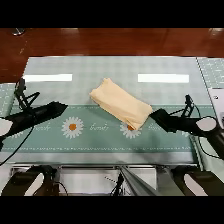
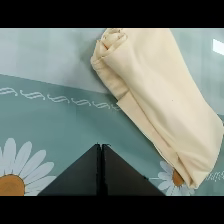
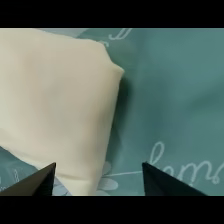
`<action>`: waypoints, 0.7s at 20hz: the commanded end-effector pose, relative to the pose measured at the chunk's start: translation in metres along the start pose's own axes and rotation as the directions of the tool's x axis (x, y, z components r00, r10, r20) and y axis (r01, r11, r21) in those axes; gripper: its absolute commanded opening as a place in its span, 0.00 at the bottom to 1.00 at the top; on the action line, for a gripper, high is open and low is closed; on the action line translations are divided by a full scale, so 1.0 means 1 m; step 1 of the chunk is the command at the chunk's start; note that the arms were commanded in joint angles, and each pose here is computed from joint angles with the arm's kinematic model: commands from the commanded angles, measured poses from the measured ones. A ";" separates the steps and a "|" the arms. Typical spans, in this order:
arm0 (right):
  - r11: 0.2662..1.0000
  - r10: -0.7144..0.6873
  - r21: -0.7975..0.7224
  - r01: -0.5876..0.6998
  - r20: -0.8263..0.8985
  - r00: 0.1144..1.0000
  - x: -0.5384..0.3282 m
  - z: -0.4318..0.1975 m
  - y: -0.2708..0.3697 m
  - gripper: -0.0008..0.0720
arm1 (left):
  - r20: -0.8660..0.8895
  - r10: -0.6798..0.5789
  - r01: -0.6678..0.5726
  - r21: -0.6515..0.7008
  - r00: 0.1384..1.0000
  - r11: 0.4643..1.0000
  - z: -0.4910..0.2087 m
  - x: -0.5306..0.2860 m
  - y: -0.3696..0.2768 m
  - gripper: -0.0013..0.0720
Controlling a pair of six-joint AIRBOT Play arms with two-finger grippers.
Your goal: Fold the shirts.
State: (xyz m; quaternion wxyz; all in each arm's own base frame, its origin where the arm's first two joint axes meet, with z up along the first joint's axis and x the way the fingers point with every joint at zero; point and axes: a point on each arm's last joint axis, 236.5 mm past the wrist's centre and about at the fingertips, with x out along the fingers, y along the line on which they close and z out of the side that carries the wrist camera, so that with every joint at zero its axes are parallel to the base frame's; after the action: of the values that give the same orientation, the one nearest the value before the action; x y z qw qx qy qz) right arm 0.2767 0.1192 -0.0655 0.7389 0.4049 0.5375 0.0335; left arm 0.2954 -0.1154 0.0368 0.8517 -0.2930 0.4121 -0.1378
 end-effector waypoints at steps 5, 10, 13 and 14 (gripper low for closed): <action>0.991 0.127 0.074 -0.112 -0.236 0.963 0.058 -0.016 0.029 0.86 | 0.015 0.002 -0.002 0.000 1.000 1.000 0.004 0.000 0.001 0.05; 0.968 0.186 -0.109 -0.225 -0.286 0.940 0.071 0.005 0.087 0.04 | 0.019 0.002 -0.002 0.000 1.000 1.000 0.004 0.000 0.000 0.05; 0.880 0.260 -0.329 -0.344 -0.272 0.926 0.033 0.045 0.167 0.04 | 0.020 0.003 -0.003 0.000 1.000 1.000 0.005 0.000 0.001 0.05; 0.840 0.262 -0.407 -0.359 -0.275 0.925 0.015 0.055 0.191 0.04 | 0.020 0.003 -0.003 0.000 1.000 1.000 0.005 0.000 0.001 0.05</action>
State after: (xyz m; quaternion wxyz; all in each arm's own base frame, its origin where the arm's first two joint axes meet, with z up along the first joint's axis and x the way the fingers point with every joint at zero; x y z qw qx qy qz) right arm 0.3789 0.2116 -0.0135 0.7101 0.3697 0.5478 0.2428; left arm 0.2988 -0.1134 0.0386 0.8556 -0.2937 0.4045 -0.1342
